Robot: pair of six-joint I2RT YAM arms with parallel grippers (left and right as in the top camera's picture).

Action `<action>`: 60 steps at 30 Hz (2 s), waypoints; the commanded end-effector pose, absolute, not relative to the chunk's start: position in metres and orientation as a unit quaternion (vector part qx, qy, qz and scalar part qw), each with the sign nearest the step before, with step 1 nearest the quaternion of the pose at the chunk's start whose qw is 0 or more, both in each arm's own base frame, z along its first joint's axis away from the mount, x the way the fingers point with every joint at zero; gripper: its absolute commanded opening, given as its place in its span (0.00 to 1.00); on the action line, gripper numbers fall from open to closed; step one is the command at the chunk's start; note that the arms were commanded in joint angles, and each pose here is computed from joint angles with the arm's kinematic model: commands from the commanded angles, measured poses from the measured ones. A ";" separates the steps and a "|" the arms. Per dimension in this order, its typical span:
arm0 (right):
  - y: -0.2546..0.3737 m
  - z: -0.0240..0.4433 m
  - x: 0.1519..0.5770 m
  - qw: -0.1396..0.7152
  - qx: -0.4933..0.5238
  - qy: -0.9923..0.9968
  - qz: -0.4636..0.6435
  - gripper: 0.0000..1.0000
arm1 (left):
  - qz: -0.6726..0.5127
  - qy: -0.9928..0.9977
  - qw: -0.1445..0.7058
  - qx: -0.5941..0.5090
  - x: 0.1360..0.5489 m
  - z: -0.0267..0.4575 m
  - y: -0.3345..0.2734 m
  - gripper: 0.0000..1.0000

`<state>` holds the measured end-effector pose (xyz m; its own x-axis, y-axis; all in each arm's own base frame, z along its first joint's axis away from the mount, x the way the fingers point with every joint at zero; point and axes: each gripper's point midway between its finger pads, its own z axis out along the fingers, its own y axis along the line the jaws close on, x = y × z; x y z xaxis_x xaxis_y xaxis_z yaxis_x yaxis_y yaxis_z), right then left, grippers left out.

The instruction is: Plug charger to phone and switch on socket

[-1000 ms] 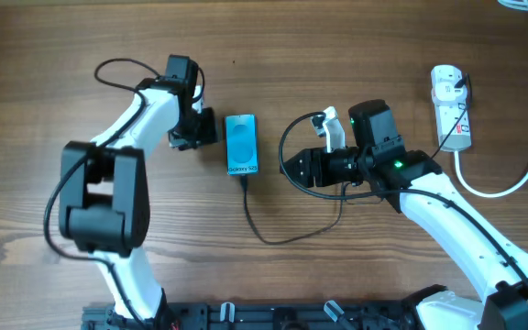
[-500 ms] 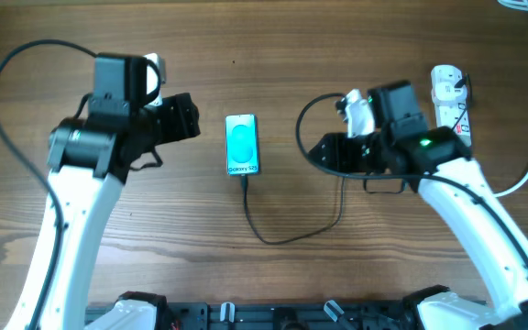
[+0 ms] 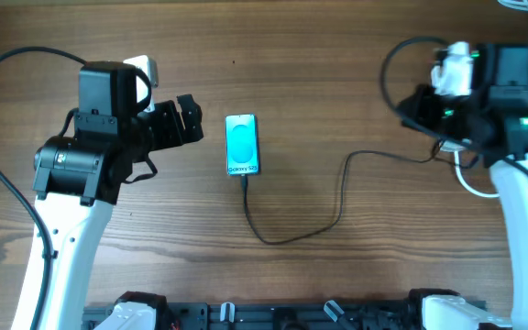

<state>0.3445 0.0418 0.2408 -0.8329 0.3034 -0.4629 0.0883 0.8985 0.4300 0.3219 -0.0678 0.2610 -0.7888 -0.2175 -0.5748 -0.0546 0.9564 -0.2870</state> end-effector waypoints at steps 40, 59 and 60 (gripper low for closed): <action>-0.176 0.120 0.440 0.185 0.300 0.921 0.168 0.04 | -0.123 0.935 0.324 -0.076 0.323 0.264 -0.064 1.00; -0.194 0.054 0.443 0.148 0.334 0.920 0.145 0.04 | -0.123 0.935 0.324 -0.076 0.323 0.264 -0.064 1.00; -0.194 0.052 0.443 0.148 0.334 0.920 0.144 0.04 | -0.123 0.935 0.324 -0.076 0.323 0.264 -0.064 1.00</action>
<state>0.4441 -0.1938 0.0674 -0.7332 0.6494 -0.2019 0.5602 0.7451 0.3620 0.3218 -0.0677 0.2610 -0.7890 -0.2175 -0.5746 -0.0549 0.9565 -0.2867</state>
